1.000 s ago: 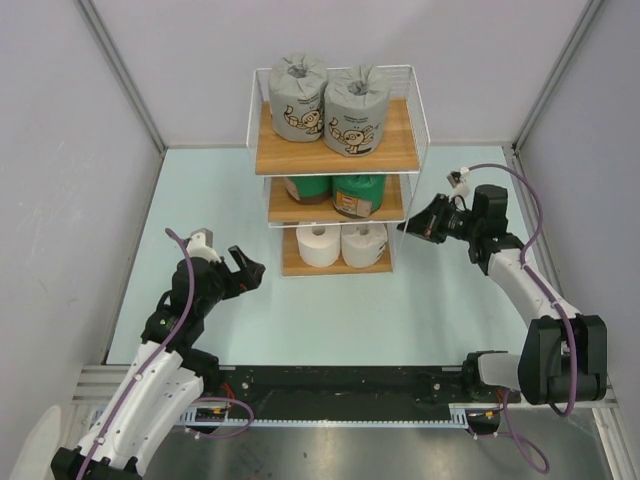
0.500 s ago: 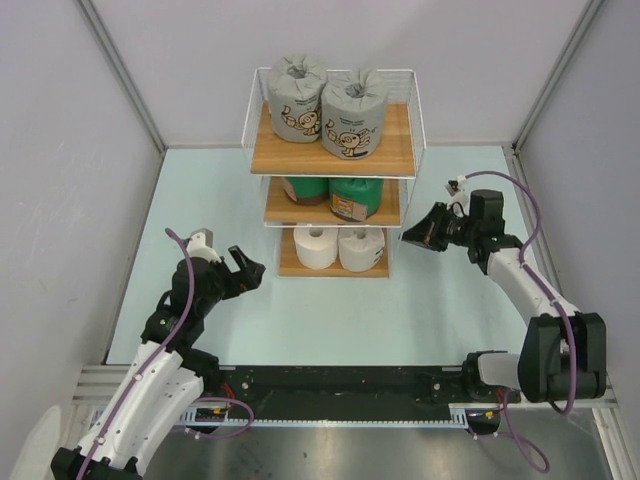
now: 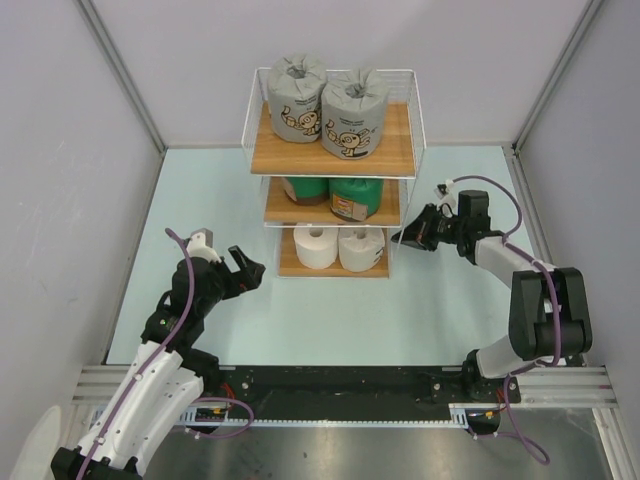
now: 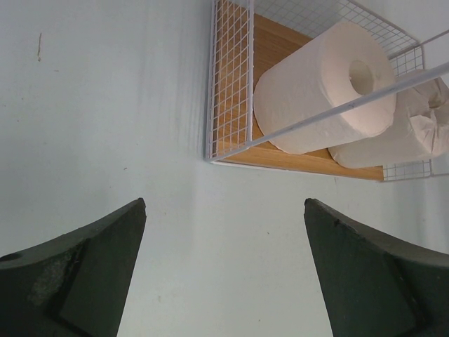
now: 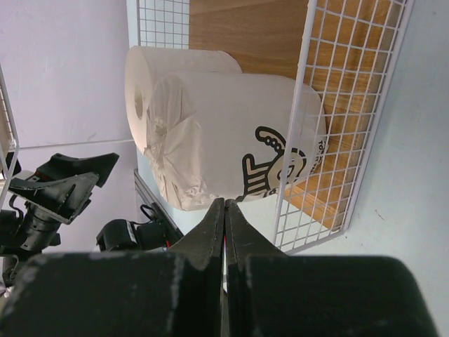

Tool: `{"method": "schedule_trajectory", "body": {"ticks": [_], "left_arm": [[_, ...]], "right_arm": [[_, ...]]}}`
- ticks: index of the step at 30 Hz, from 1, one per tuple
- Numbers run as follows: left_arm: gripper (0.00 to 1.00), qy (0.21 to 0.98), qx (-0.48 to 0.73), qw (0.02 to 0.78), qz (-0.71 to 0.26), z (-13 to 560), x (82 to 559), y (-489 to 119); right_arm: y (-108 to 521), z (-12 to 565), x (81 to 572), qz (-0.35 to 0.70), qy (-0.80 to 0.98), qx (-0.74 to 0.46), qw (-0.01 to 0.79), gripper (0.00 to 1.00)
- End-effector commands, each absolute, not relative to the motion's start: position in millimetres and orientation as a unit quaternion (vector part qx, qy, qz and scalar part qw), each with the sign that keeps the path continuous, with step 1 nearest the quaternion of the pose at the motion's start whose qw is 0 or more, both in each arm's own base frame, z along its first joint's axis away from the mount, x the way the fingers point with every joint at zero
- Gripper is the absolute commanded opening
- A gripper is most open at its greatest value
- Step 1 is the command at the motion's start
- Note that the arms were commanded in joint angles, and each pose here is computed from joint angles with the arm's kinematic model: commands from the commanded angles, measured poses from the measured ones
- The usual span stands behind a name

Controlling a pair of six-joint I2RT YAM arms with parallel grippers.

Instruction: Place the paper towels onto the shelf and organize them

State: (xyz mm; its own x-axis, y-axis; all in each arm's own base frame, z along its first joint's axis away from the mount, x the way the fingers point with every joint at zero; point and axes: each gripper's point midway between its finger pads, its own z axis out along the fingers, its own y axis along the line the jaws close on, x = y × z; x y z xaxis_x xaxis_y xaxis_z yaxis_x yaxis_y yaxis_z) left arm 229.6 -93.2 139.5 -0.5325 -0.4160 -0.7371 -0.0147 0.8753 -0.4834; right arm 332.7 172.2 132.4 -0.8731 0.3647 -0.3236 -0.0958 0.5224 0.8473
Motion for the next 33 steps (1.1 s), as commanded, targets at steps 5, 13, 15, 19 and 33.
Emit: {"method": "schedule_trajectory", "body": {"ticks": [5, 13, 15, 19, 33], "left_arm": [[1.00, 0.840, -0.116, 0.480, -0.225, 149, 234, -97], [1.00, 0.840, -0.116, 0.480, -0.225, 149, 234, -97], [1.00, 0.841, -0.116, 0.479, -0.224, 148, 234, -97], [1.00, 0.840, -0.116, 0.480, -0.225, 149, 234, -97], [1.00, 0.841, -0.116, 0.479, -0.225, 149, 233, -97]], "right_arm": [[185, 142, 338, 0.508, 0.825, 0.039, 0.244, 0.00], [198, 133, 332, 0.518, 0.826, 0.027, 0.221, 0.00], [202, 132, 331, 0.519, 0.826, 0.023, 0.219, 0.00], [206, 128, 330, 0.521, 0.827, 0.021, 0.212, 0.00], [211, 130, 342, 0.529, 0.819, 0.034, 0.221, 0.00]]}}
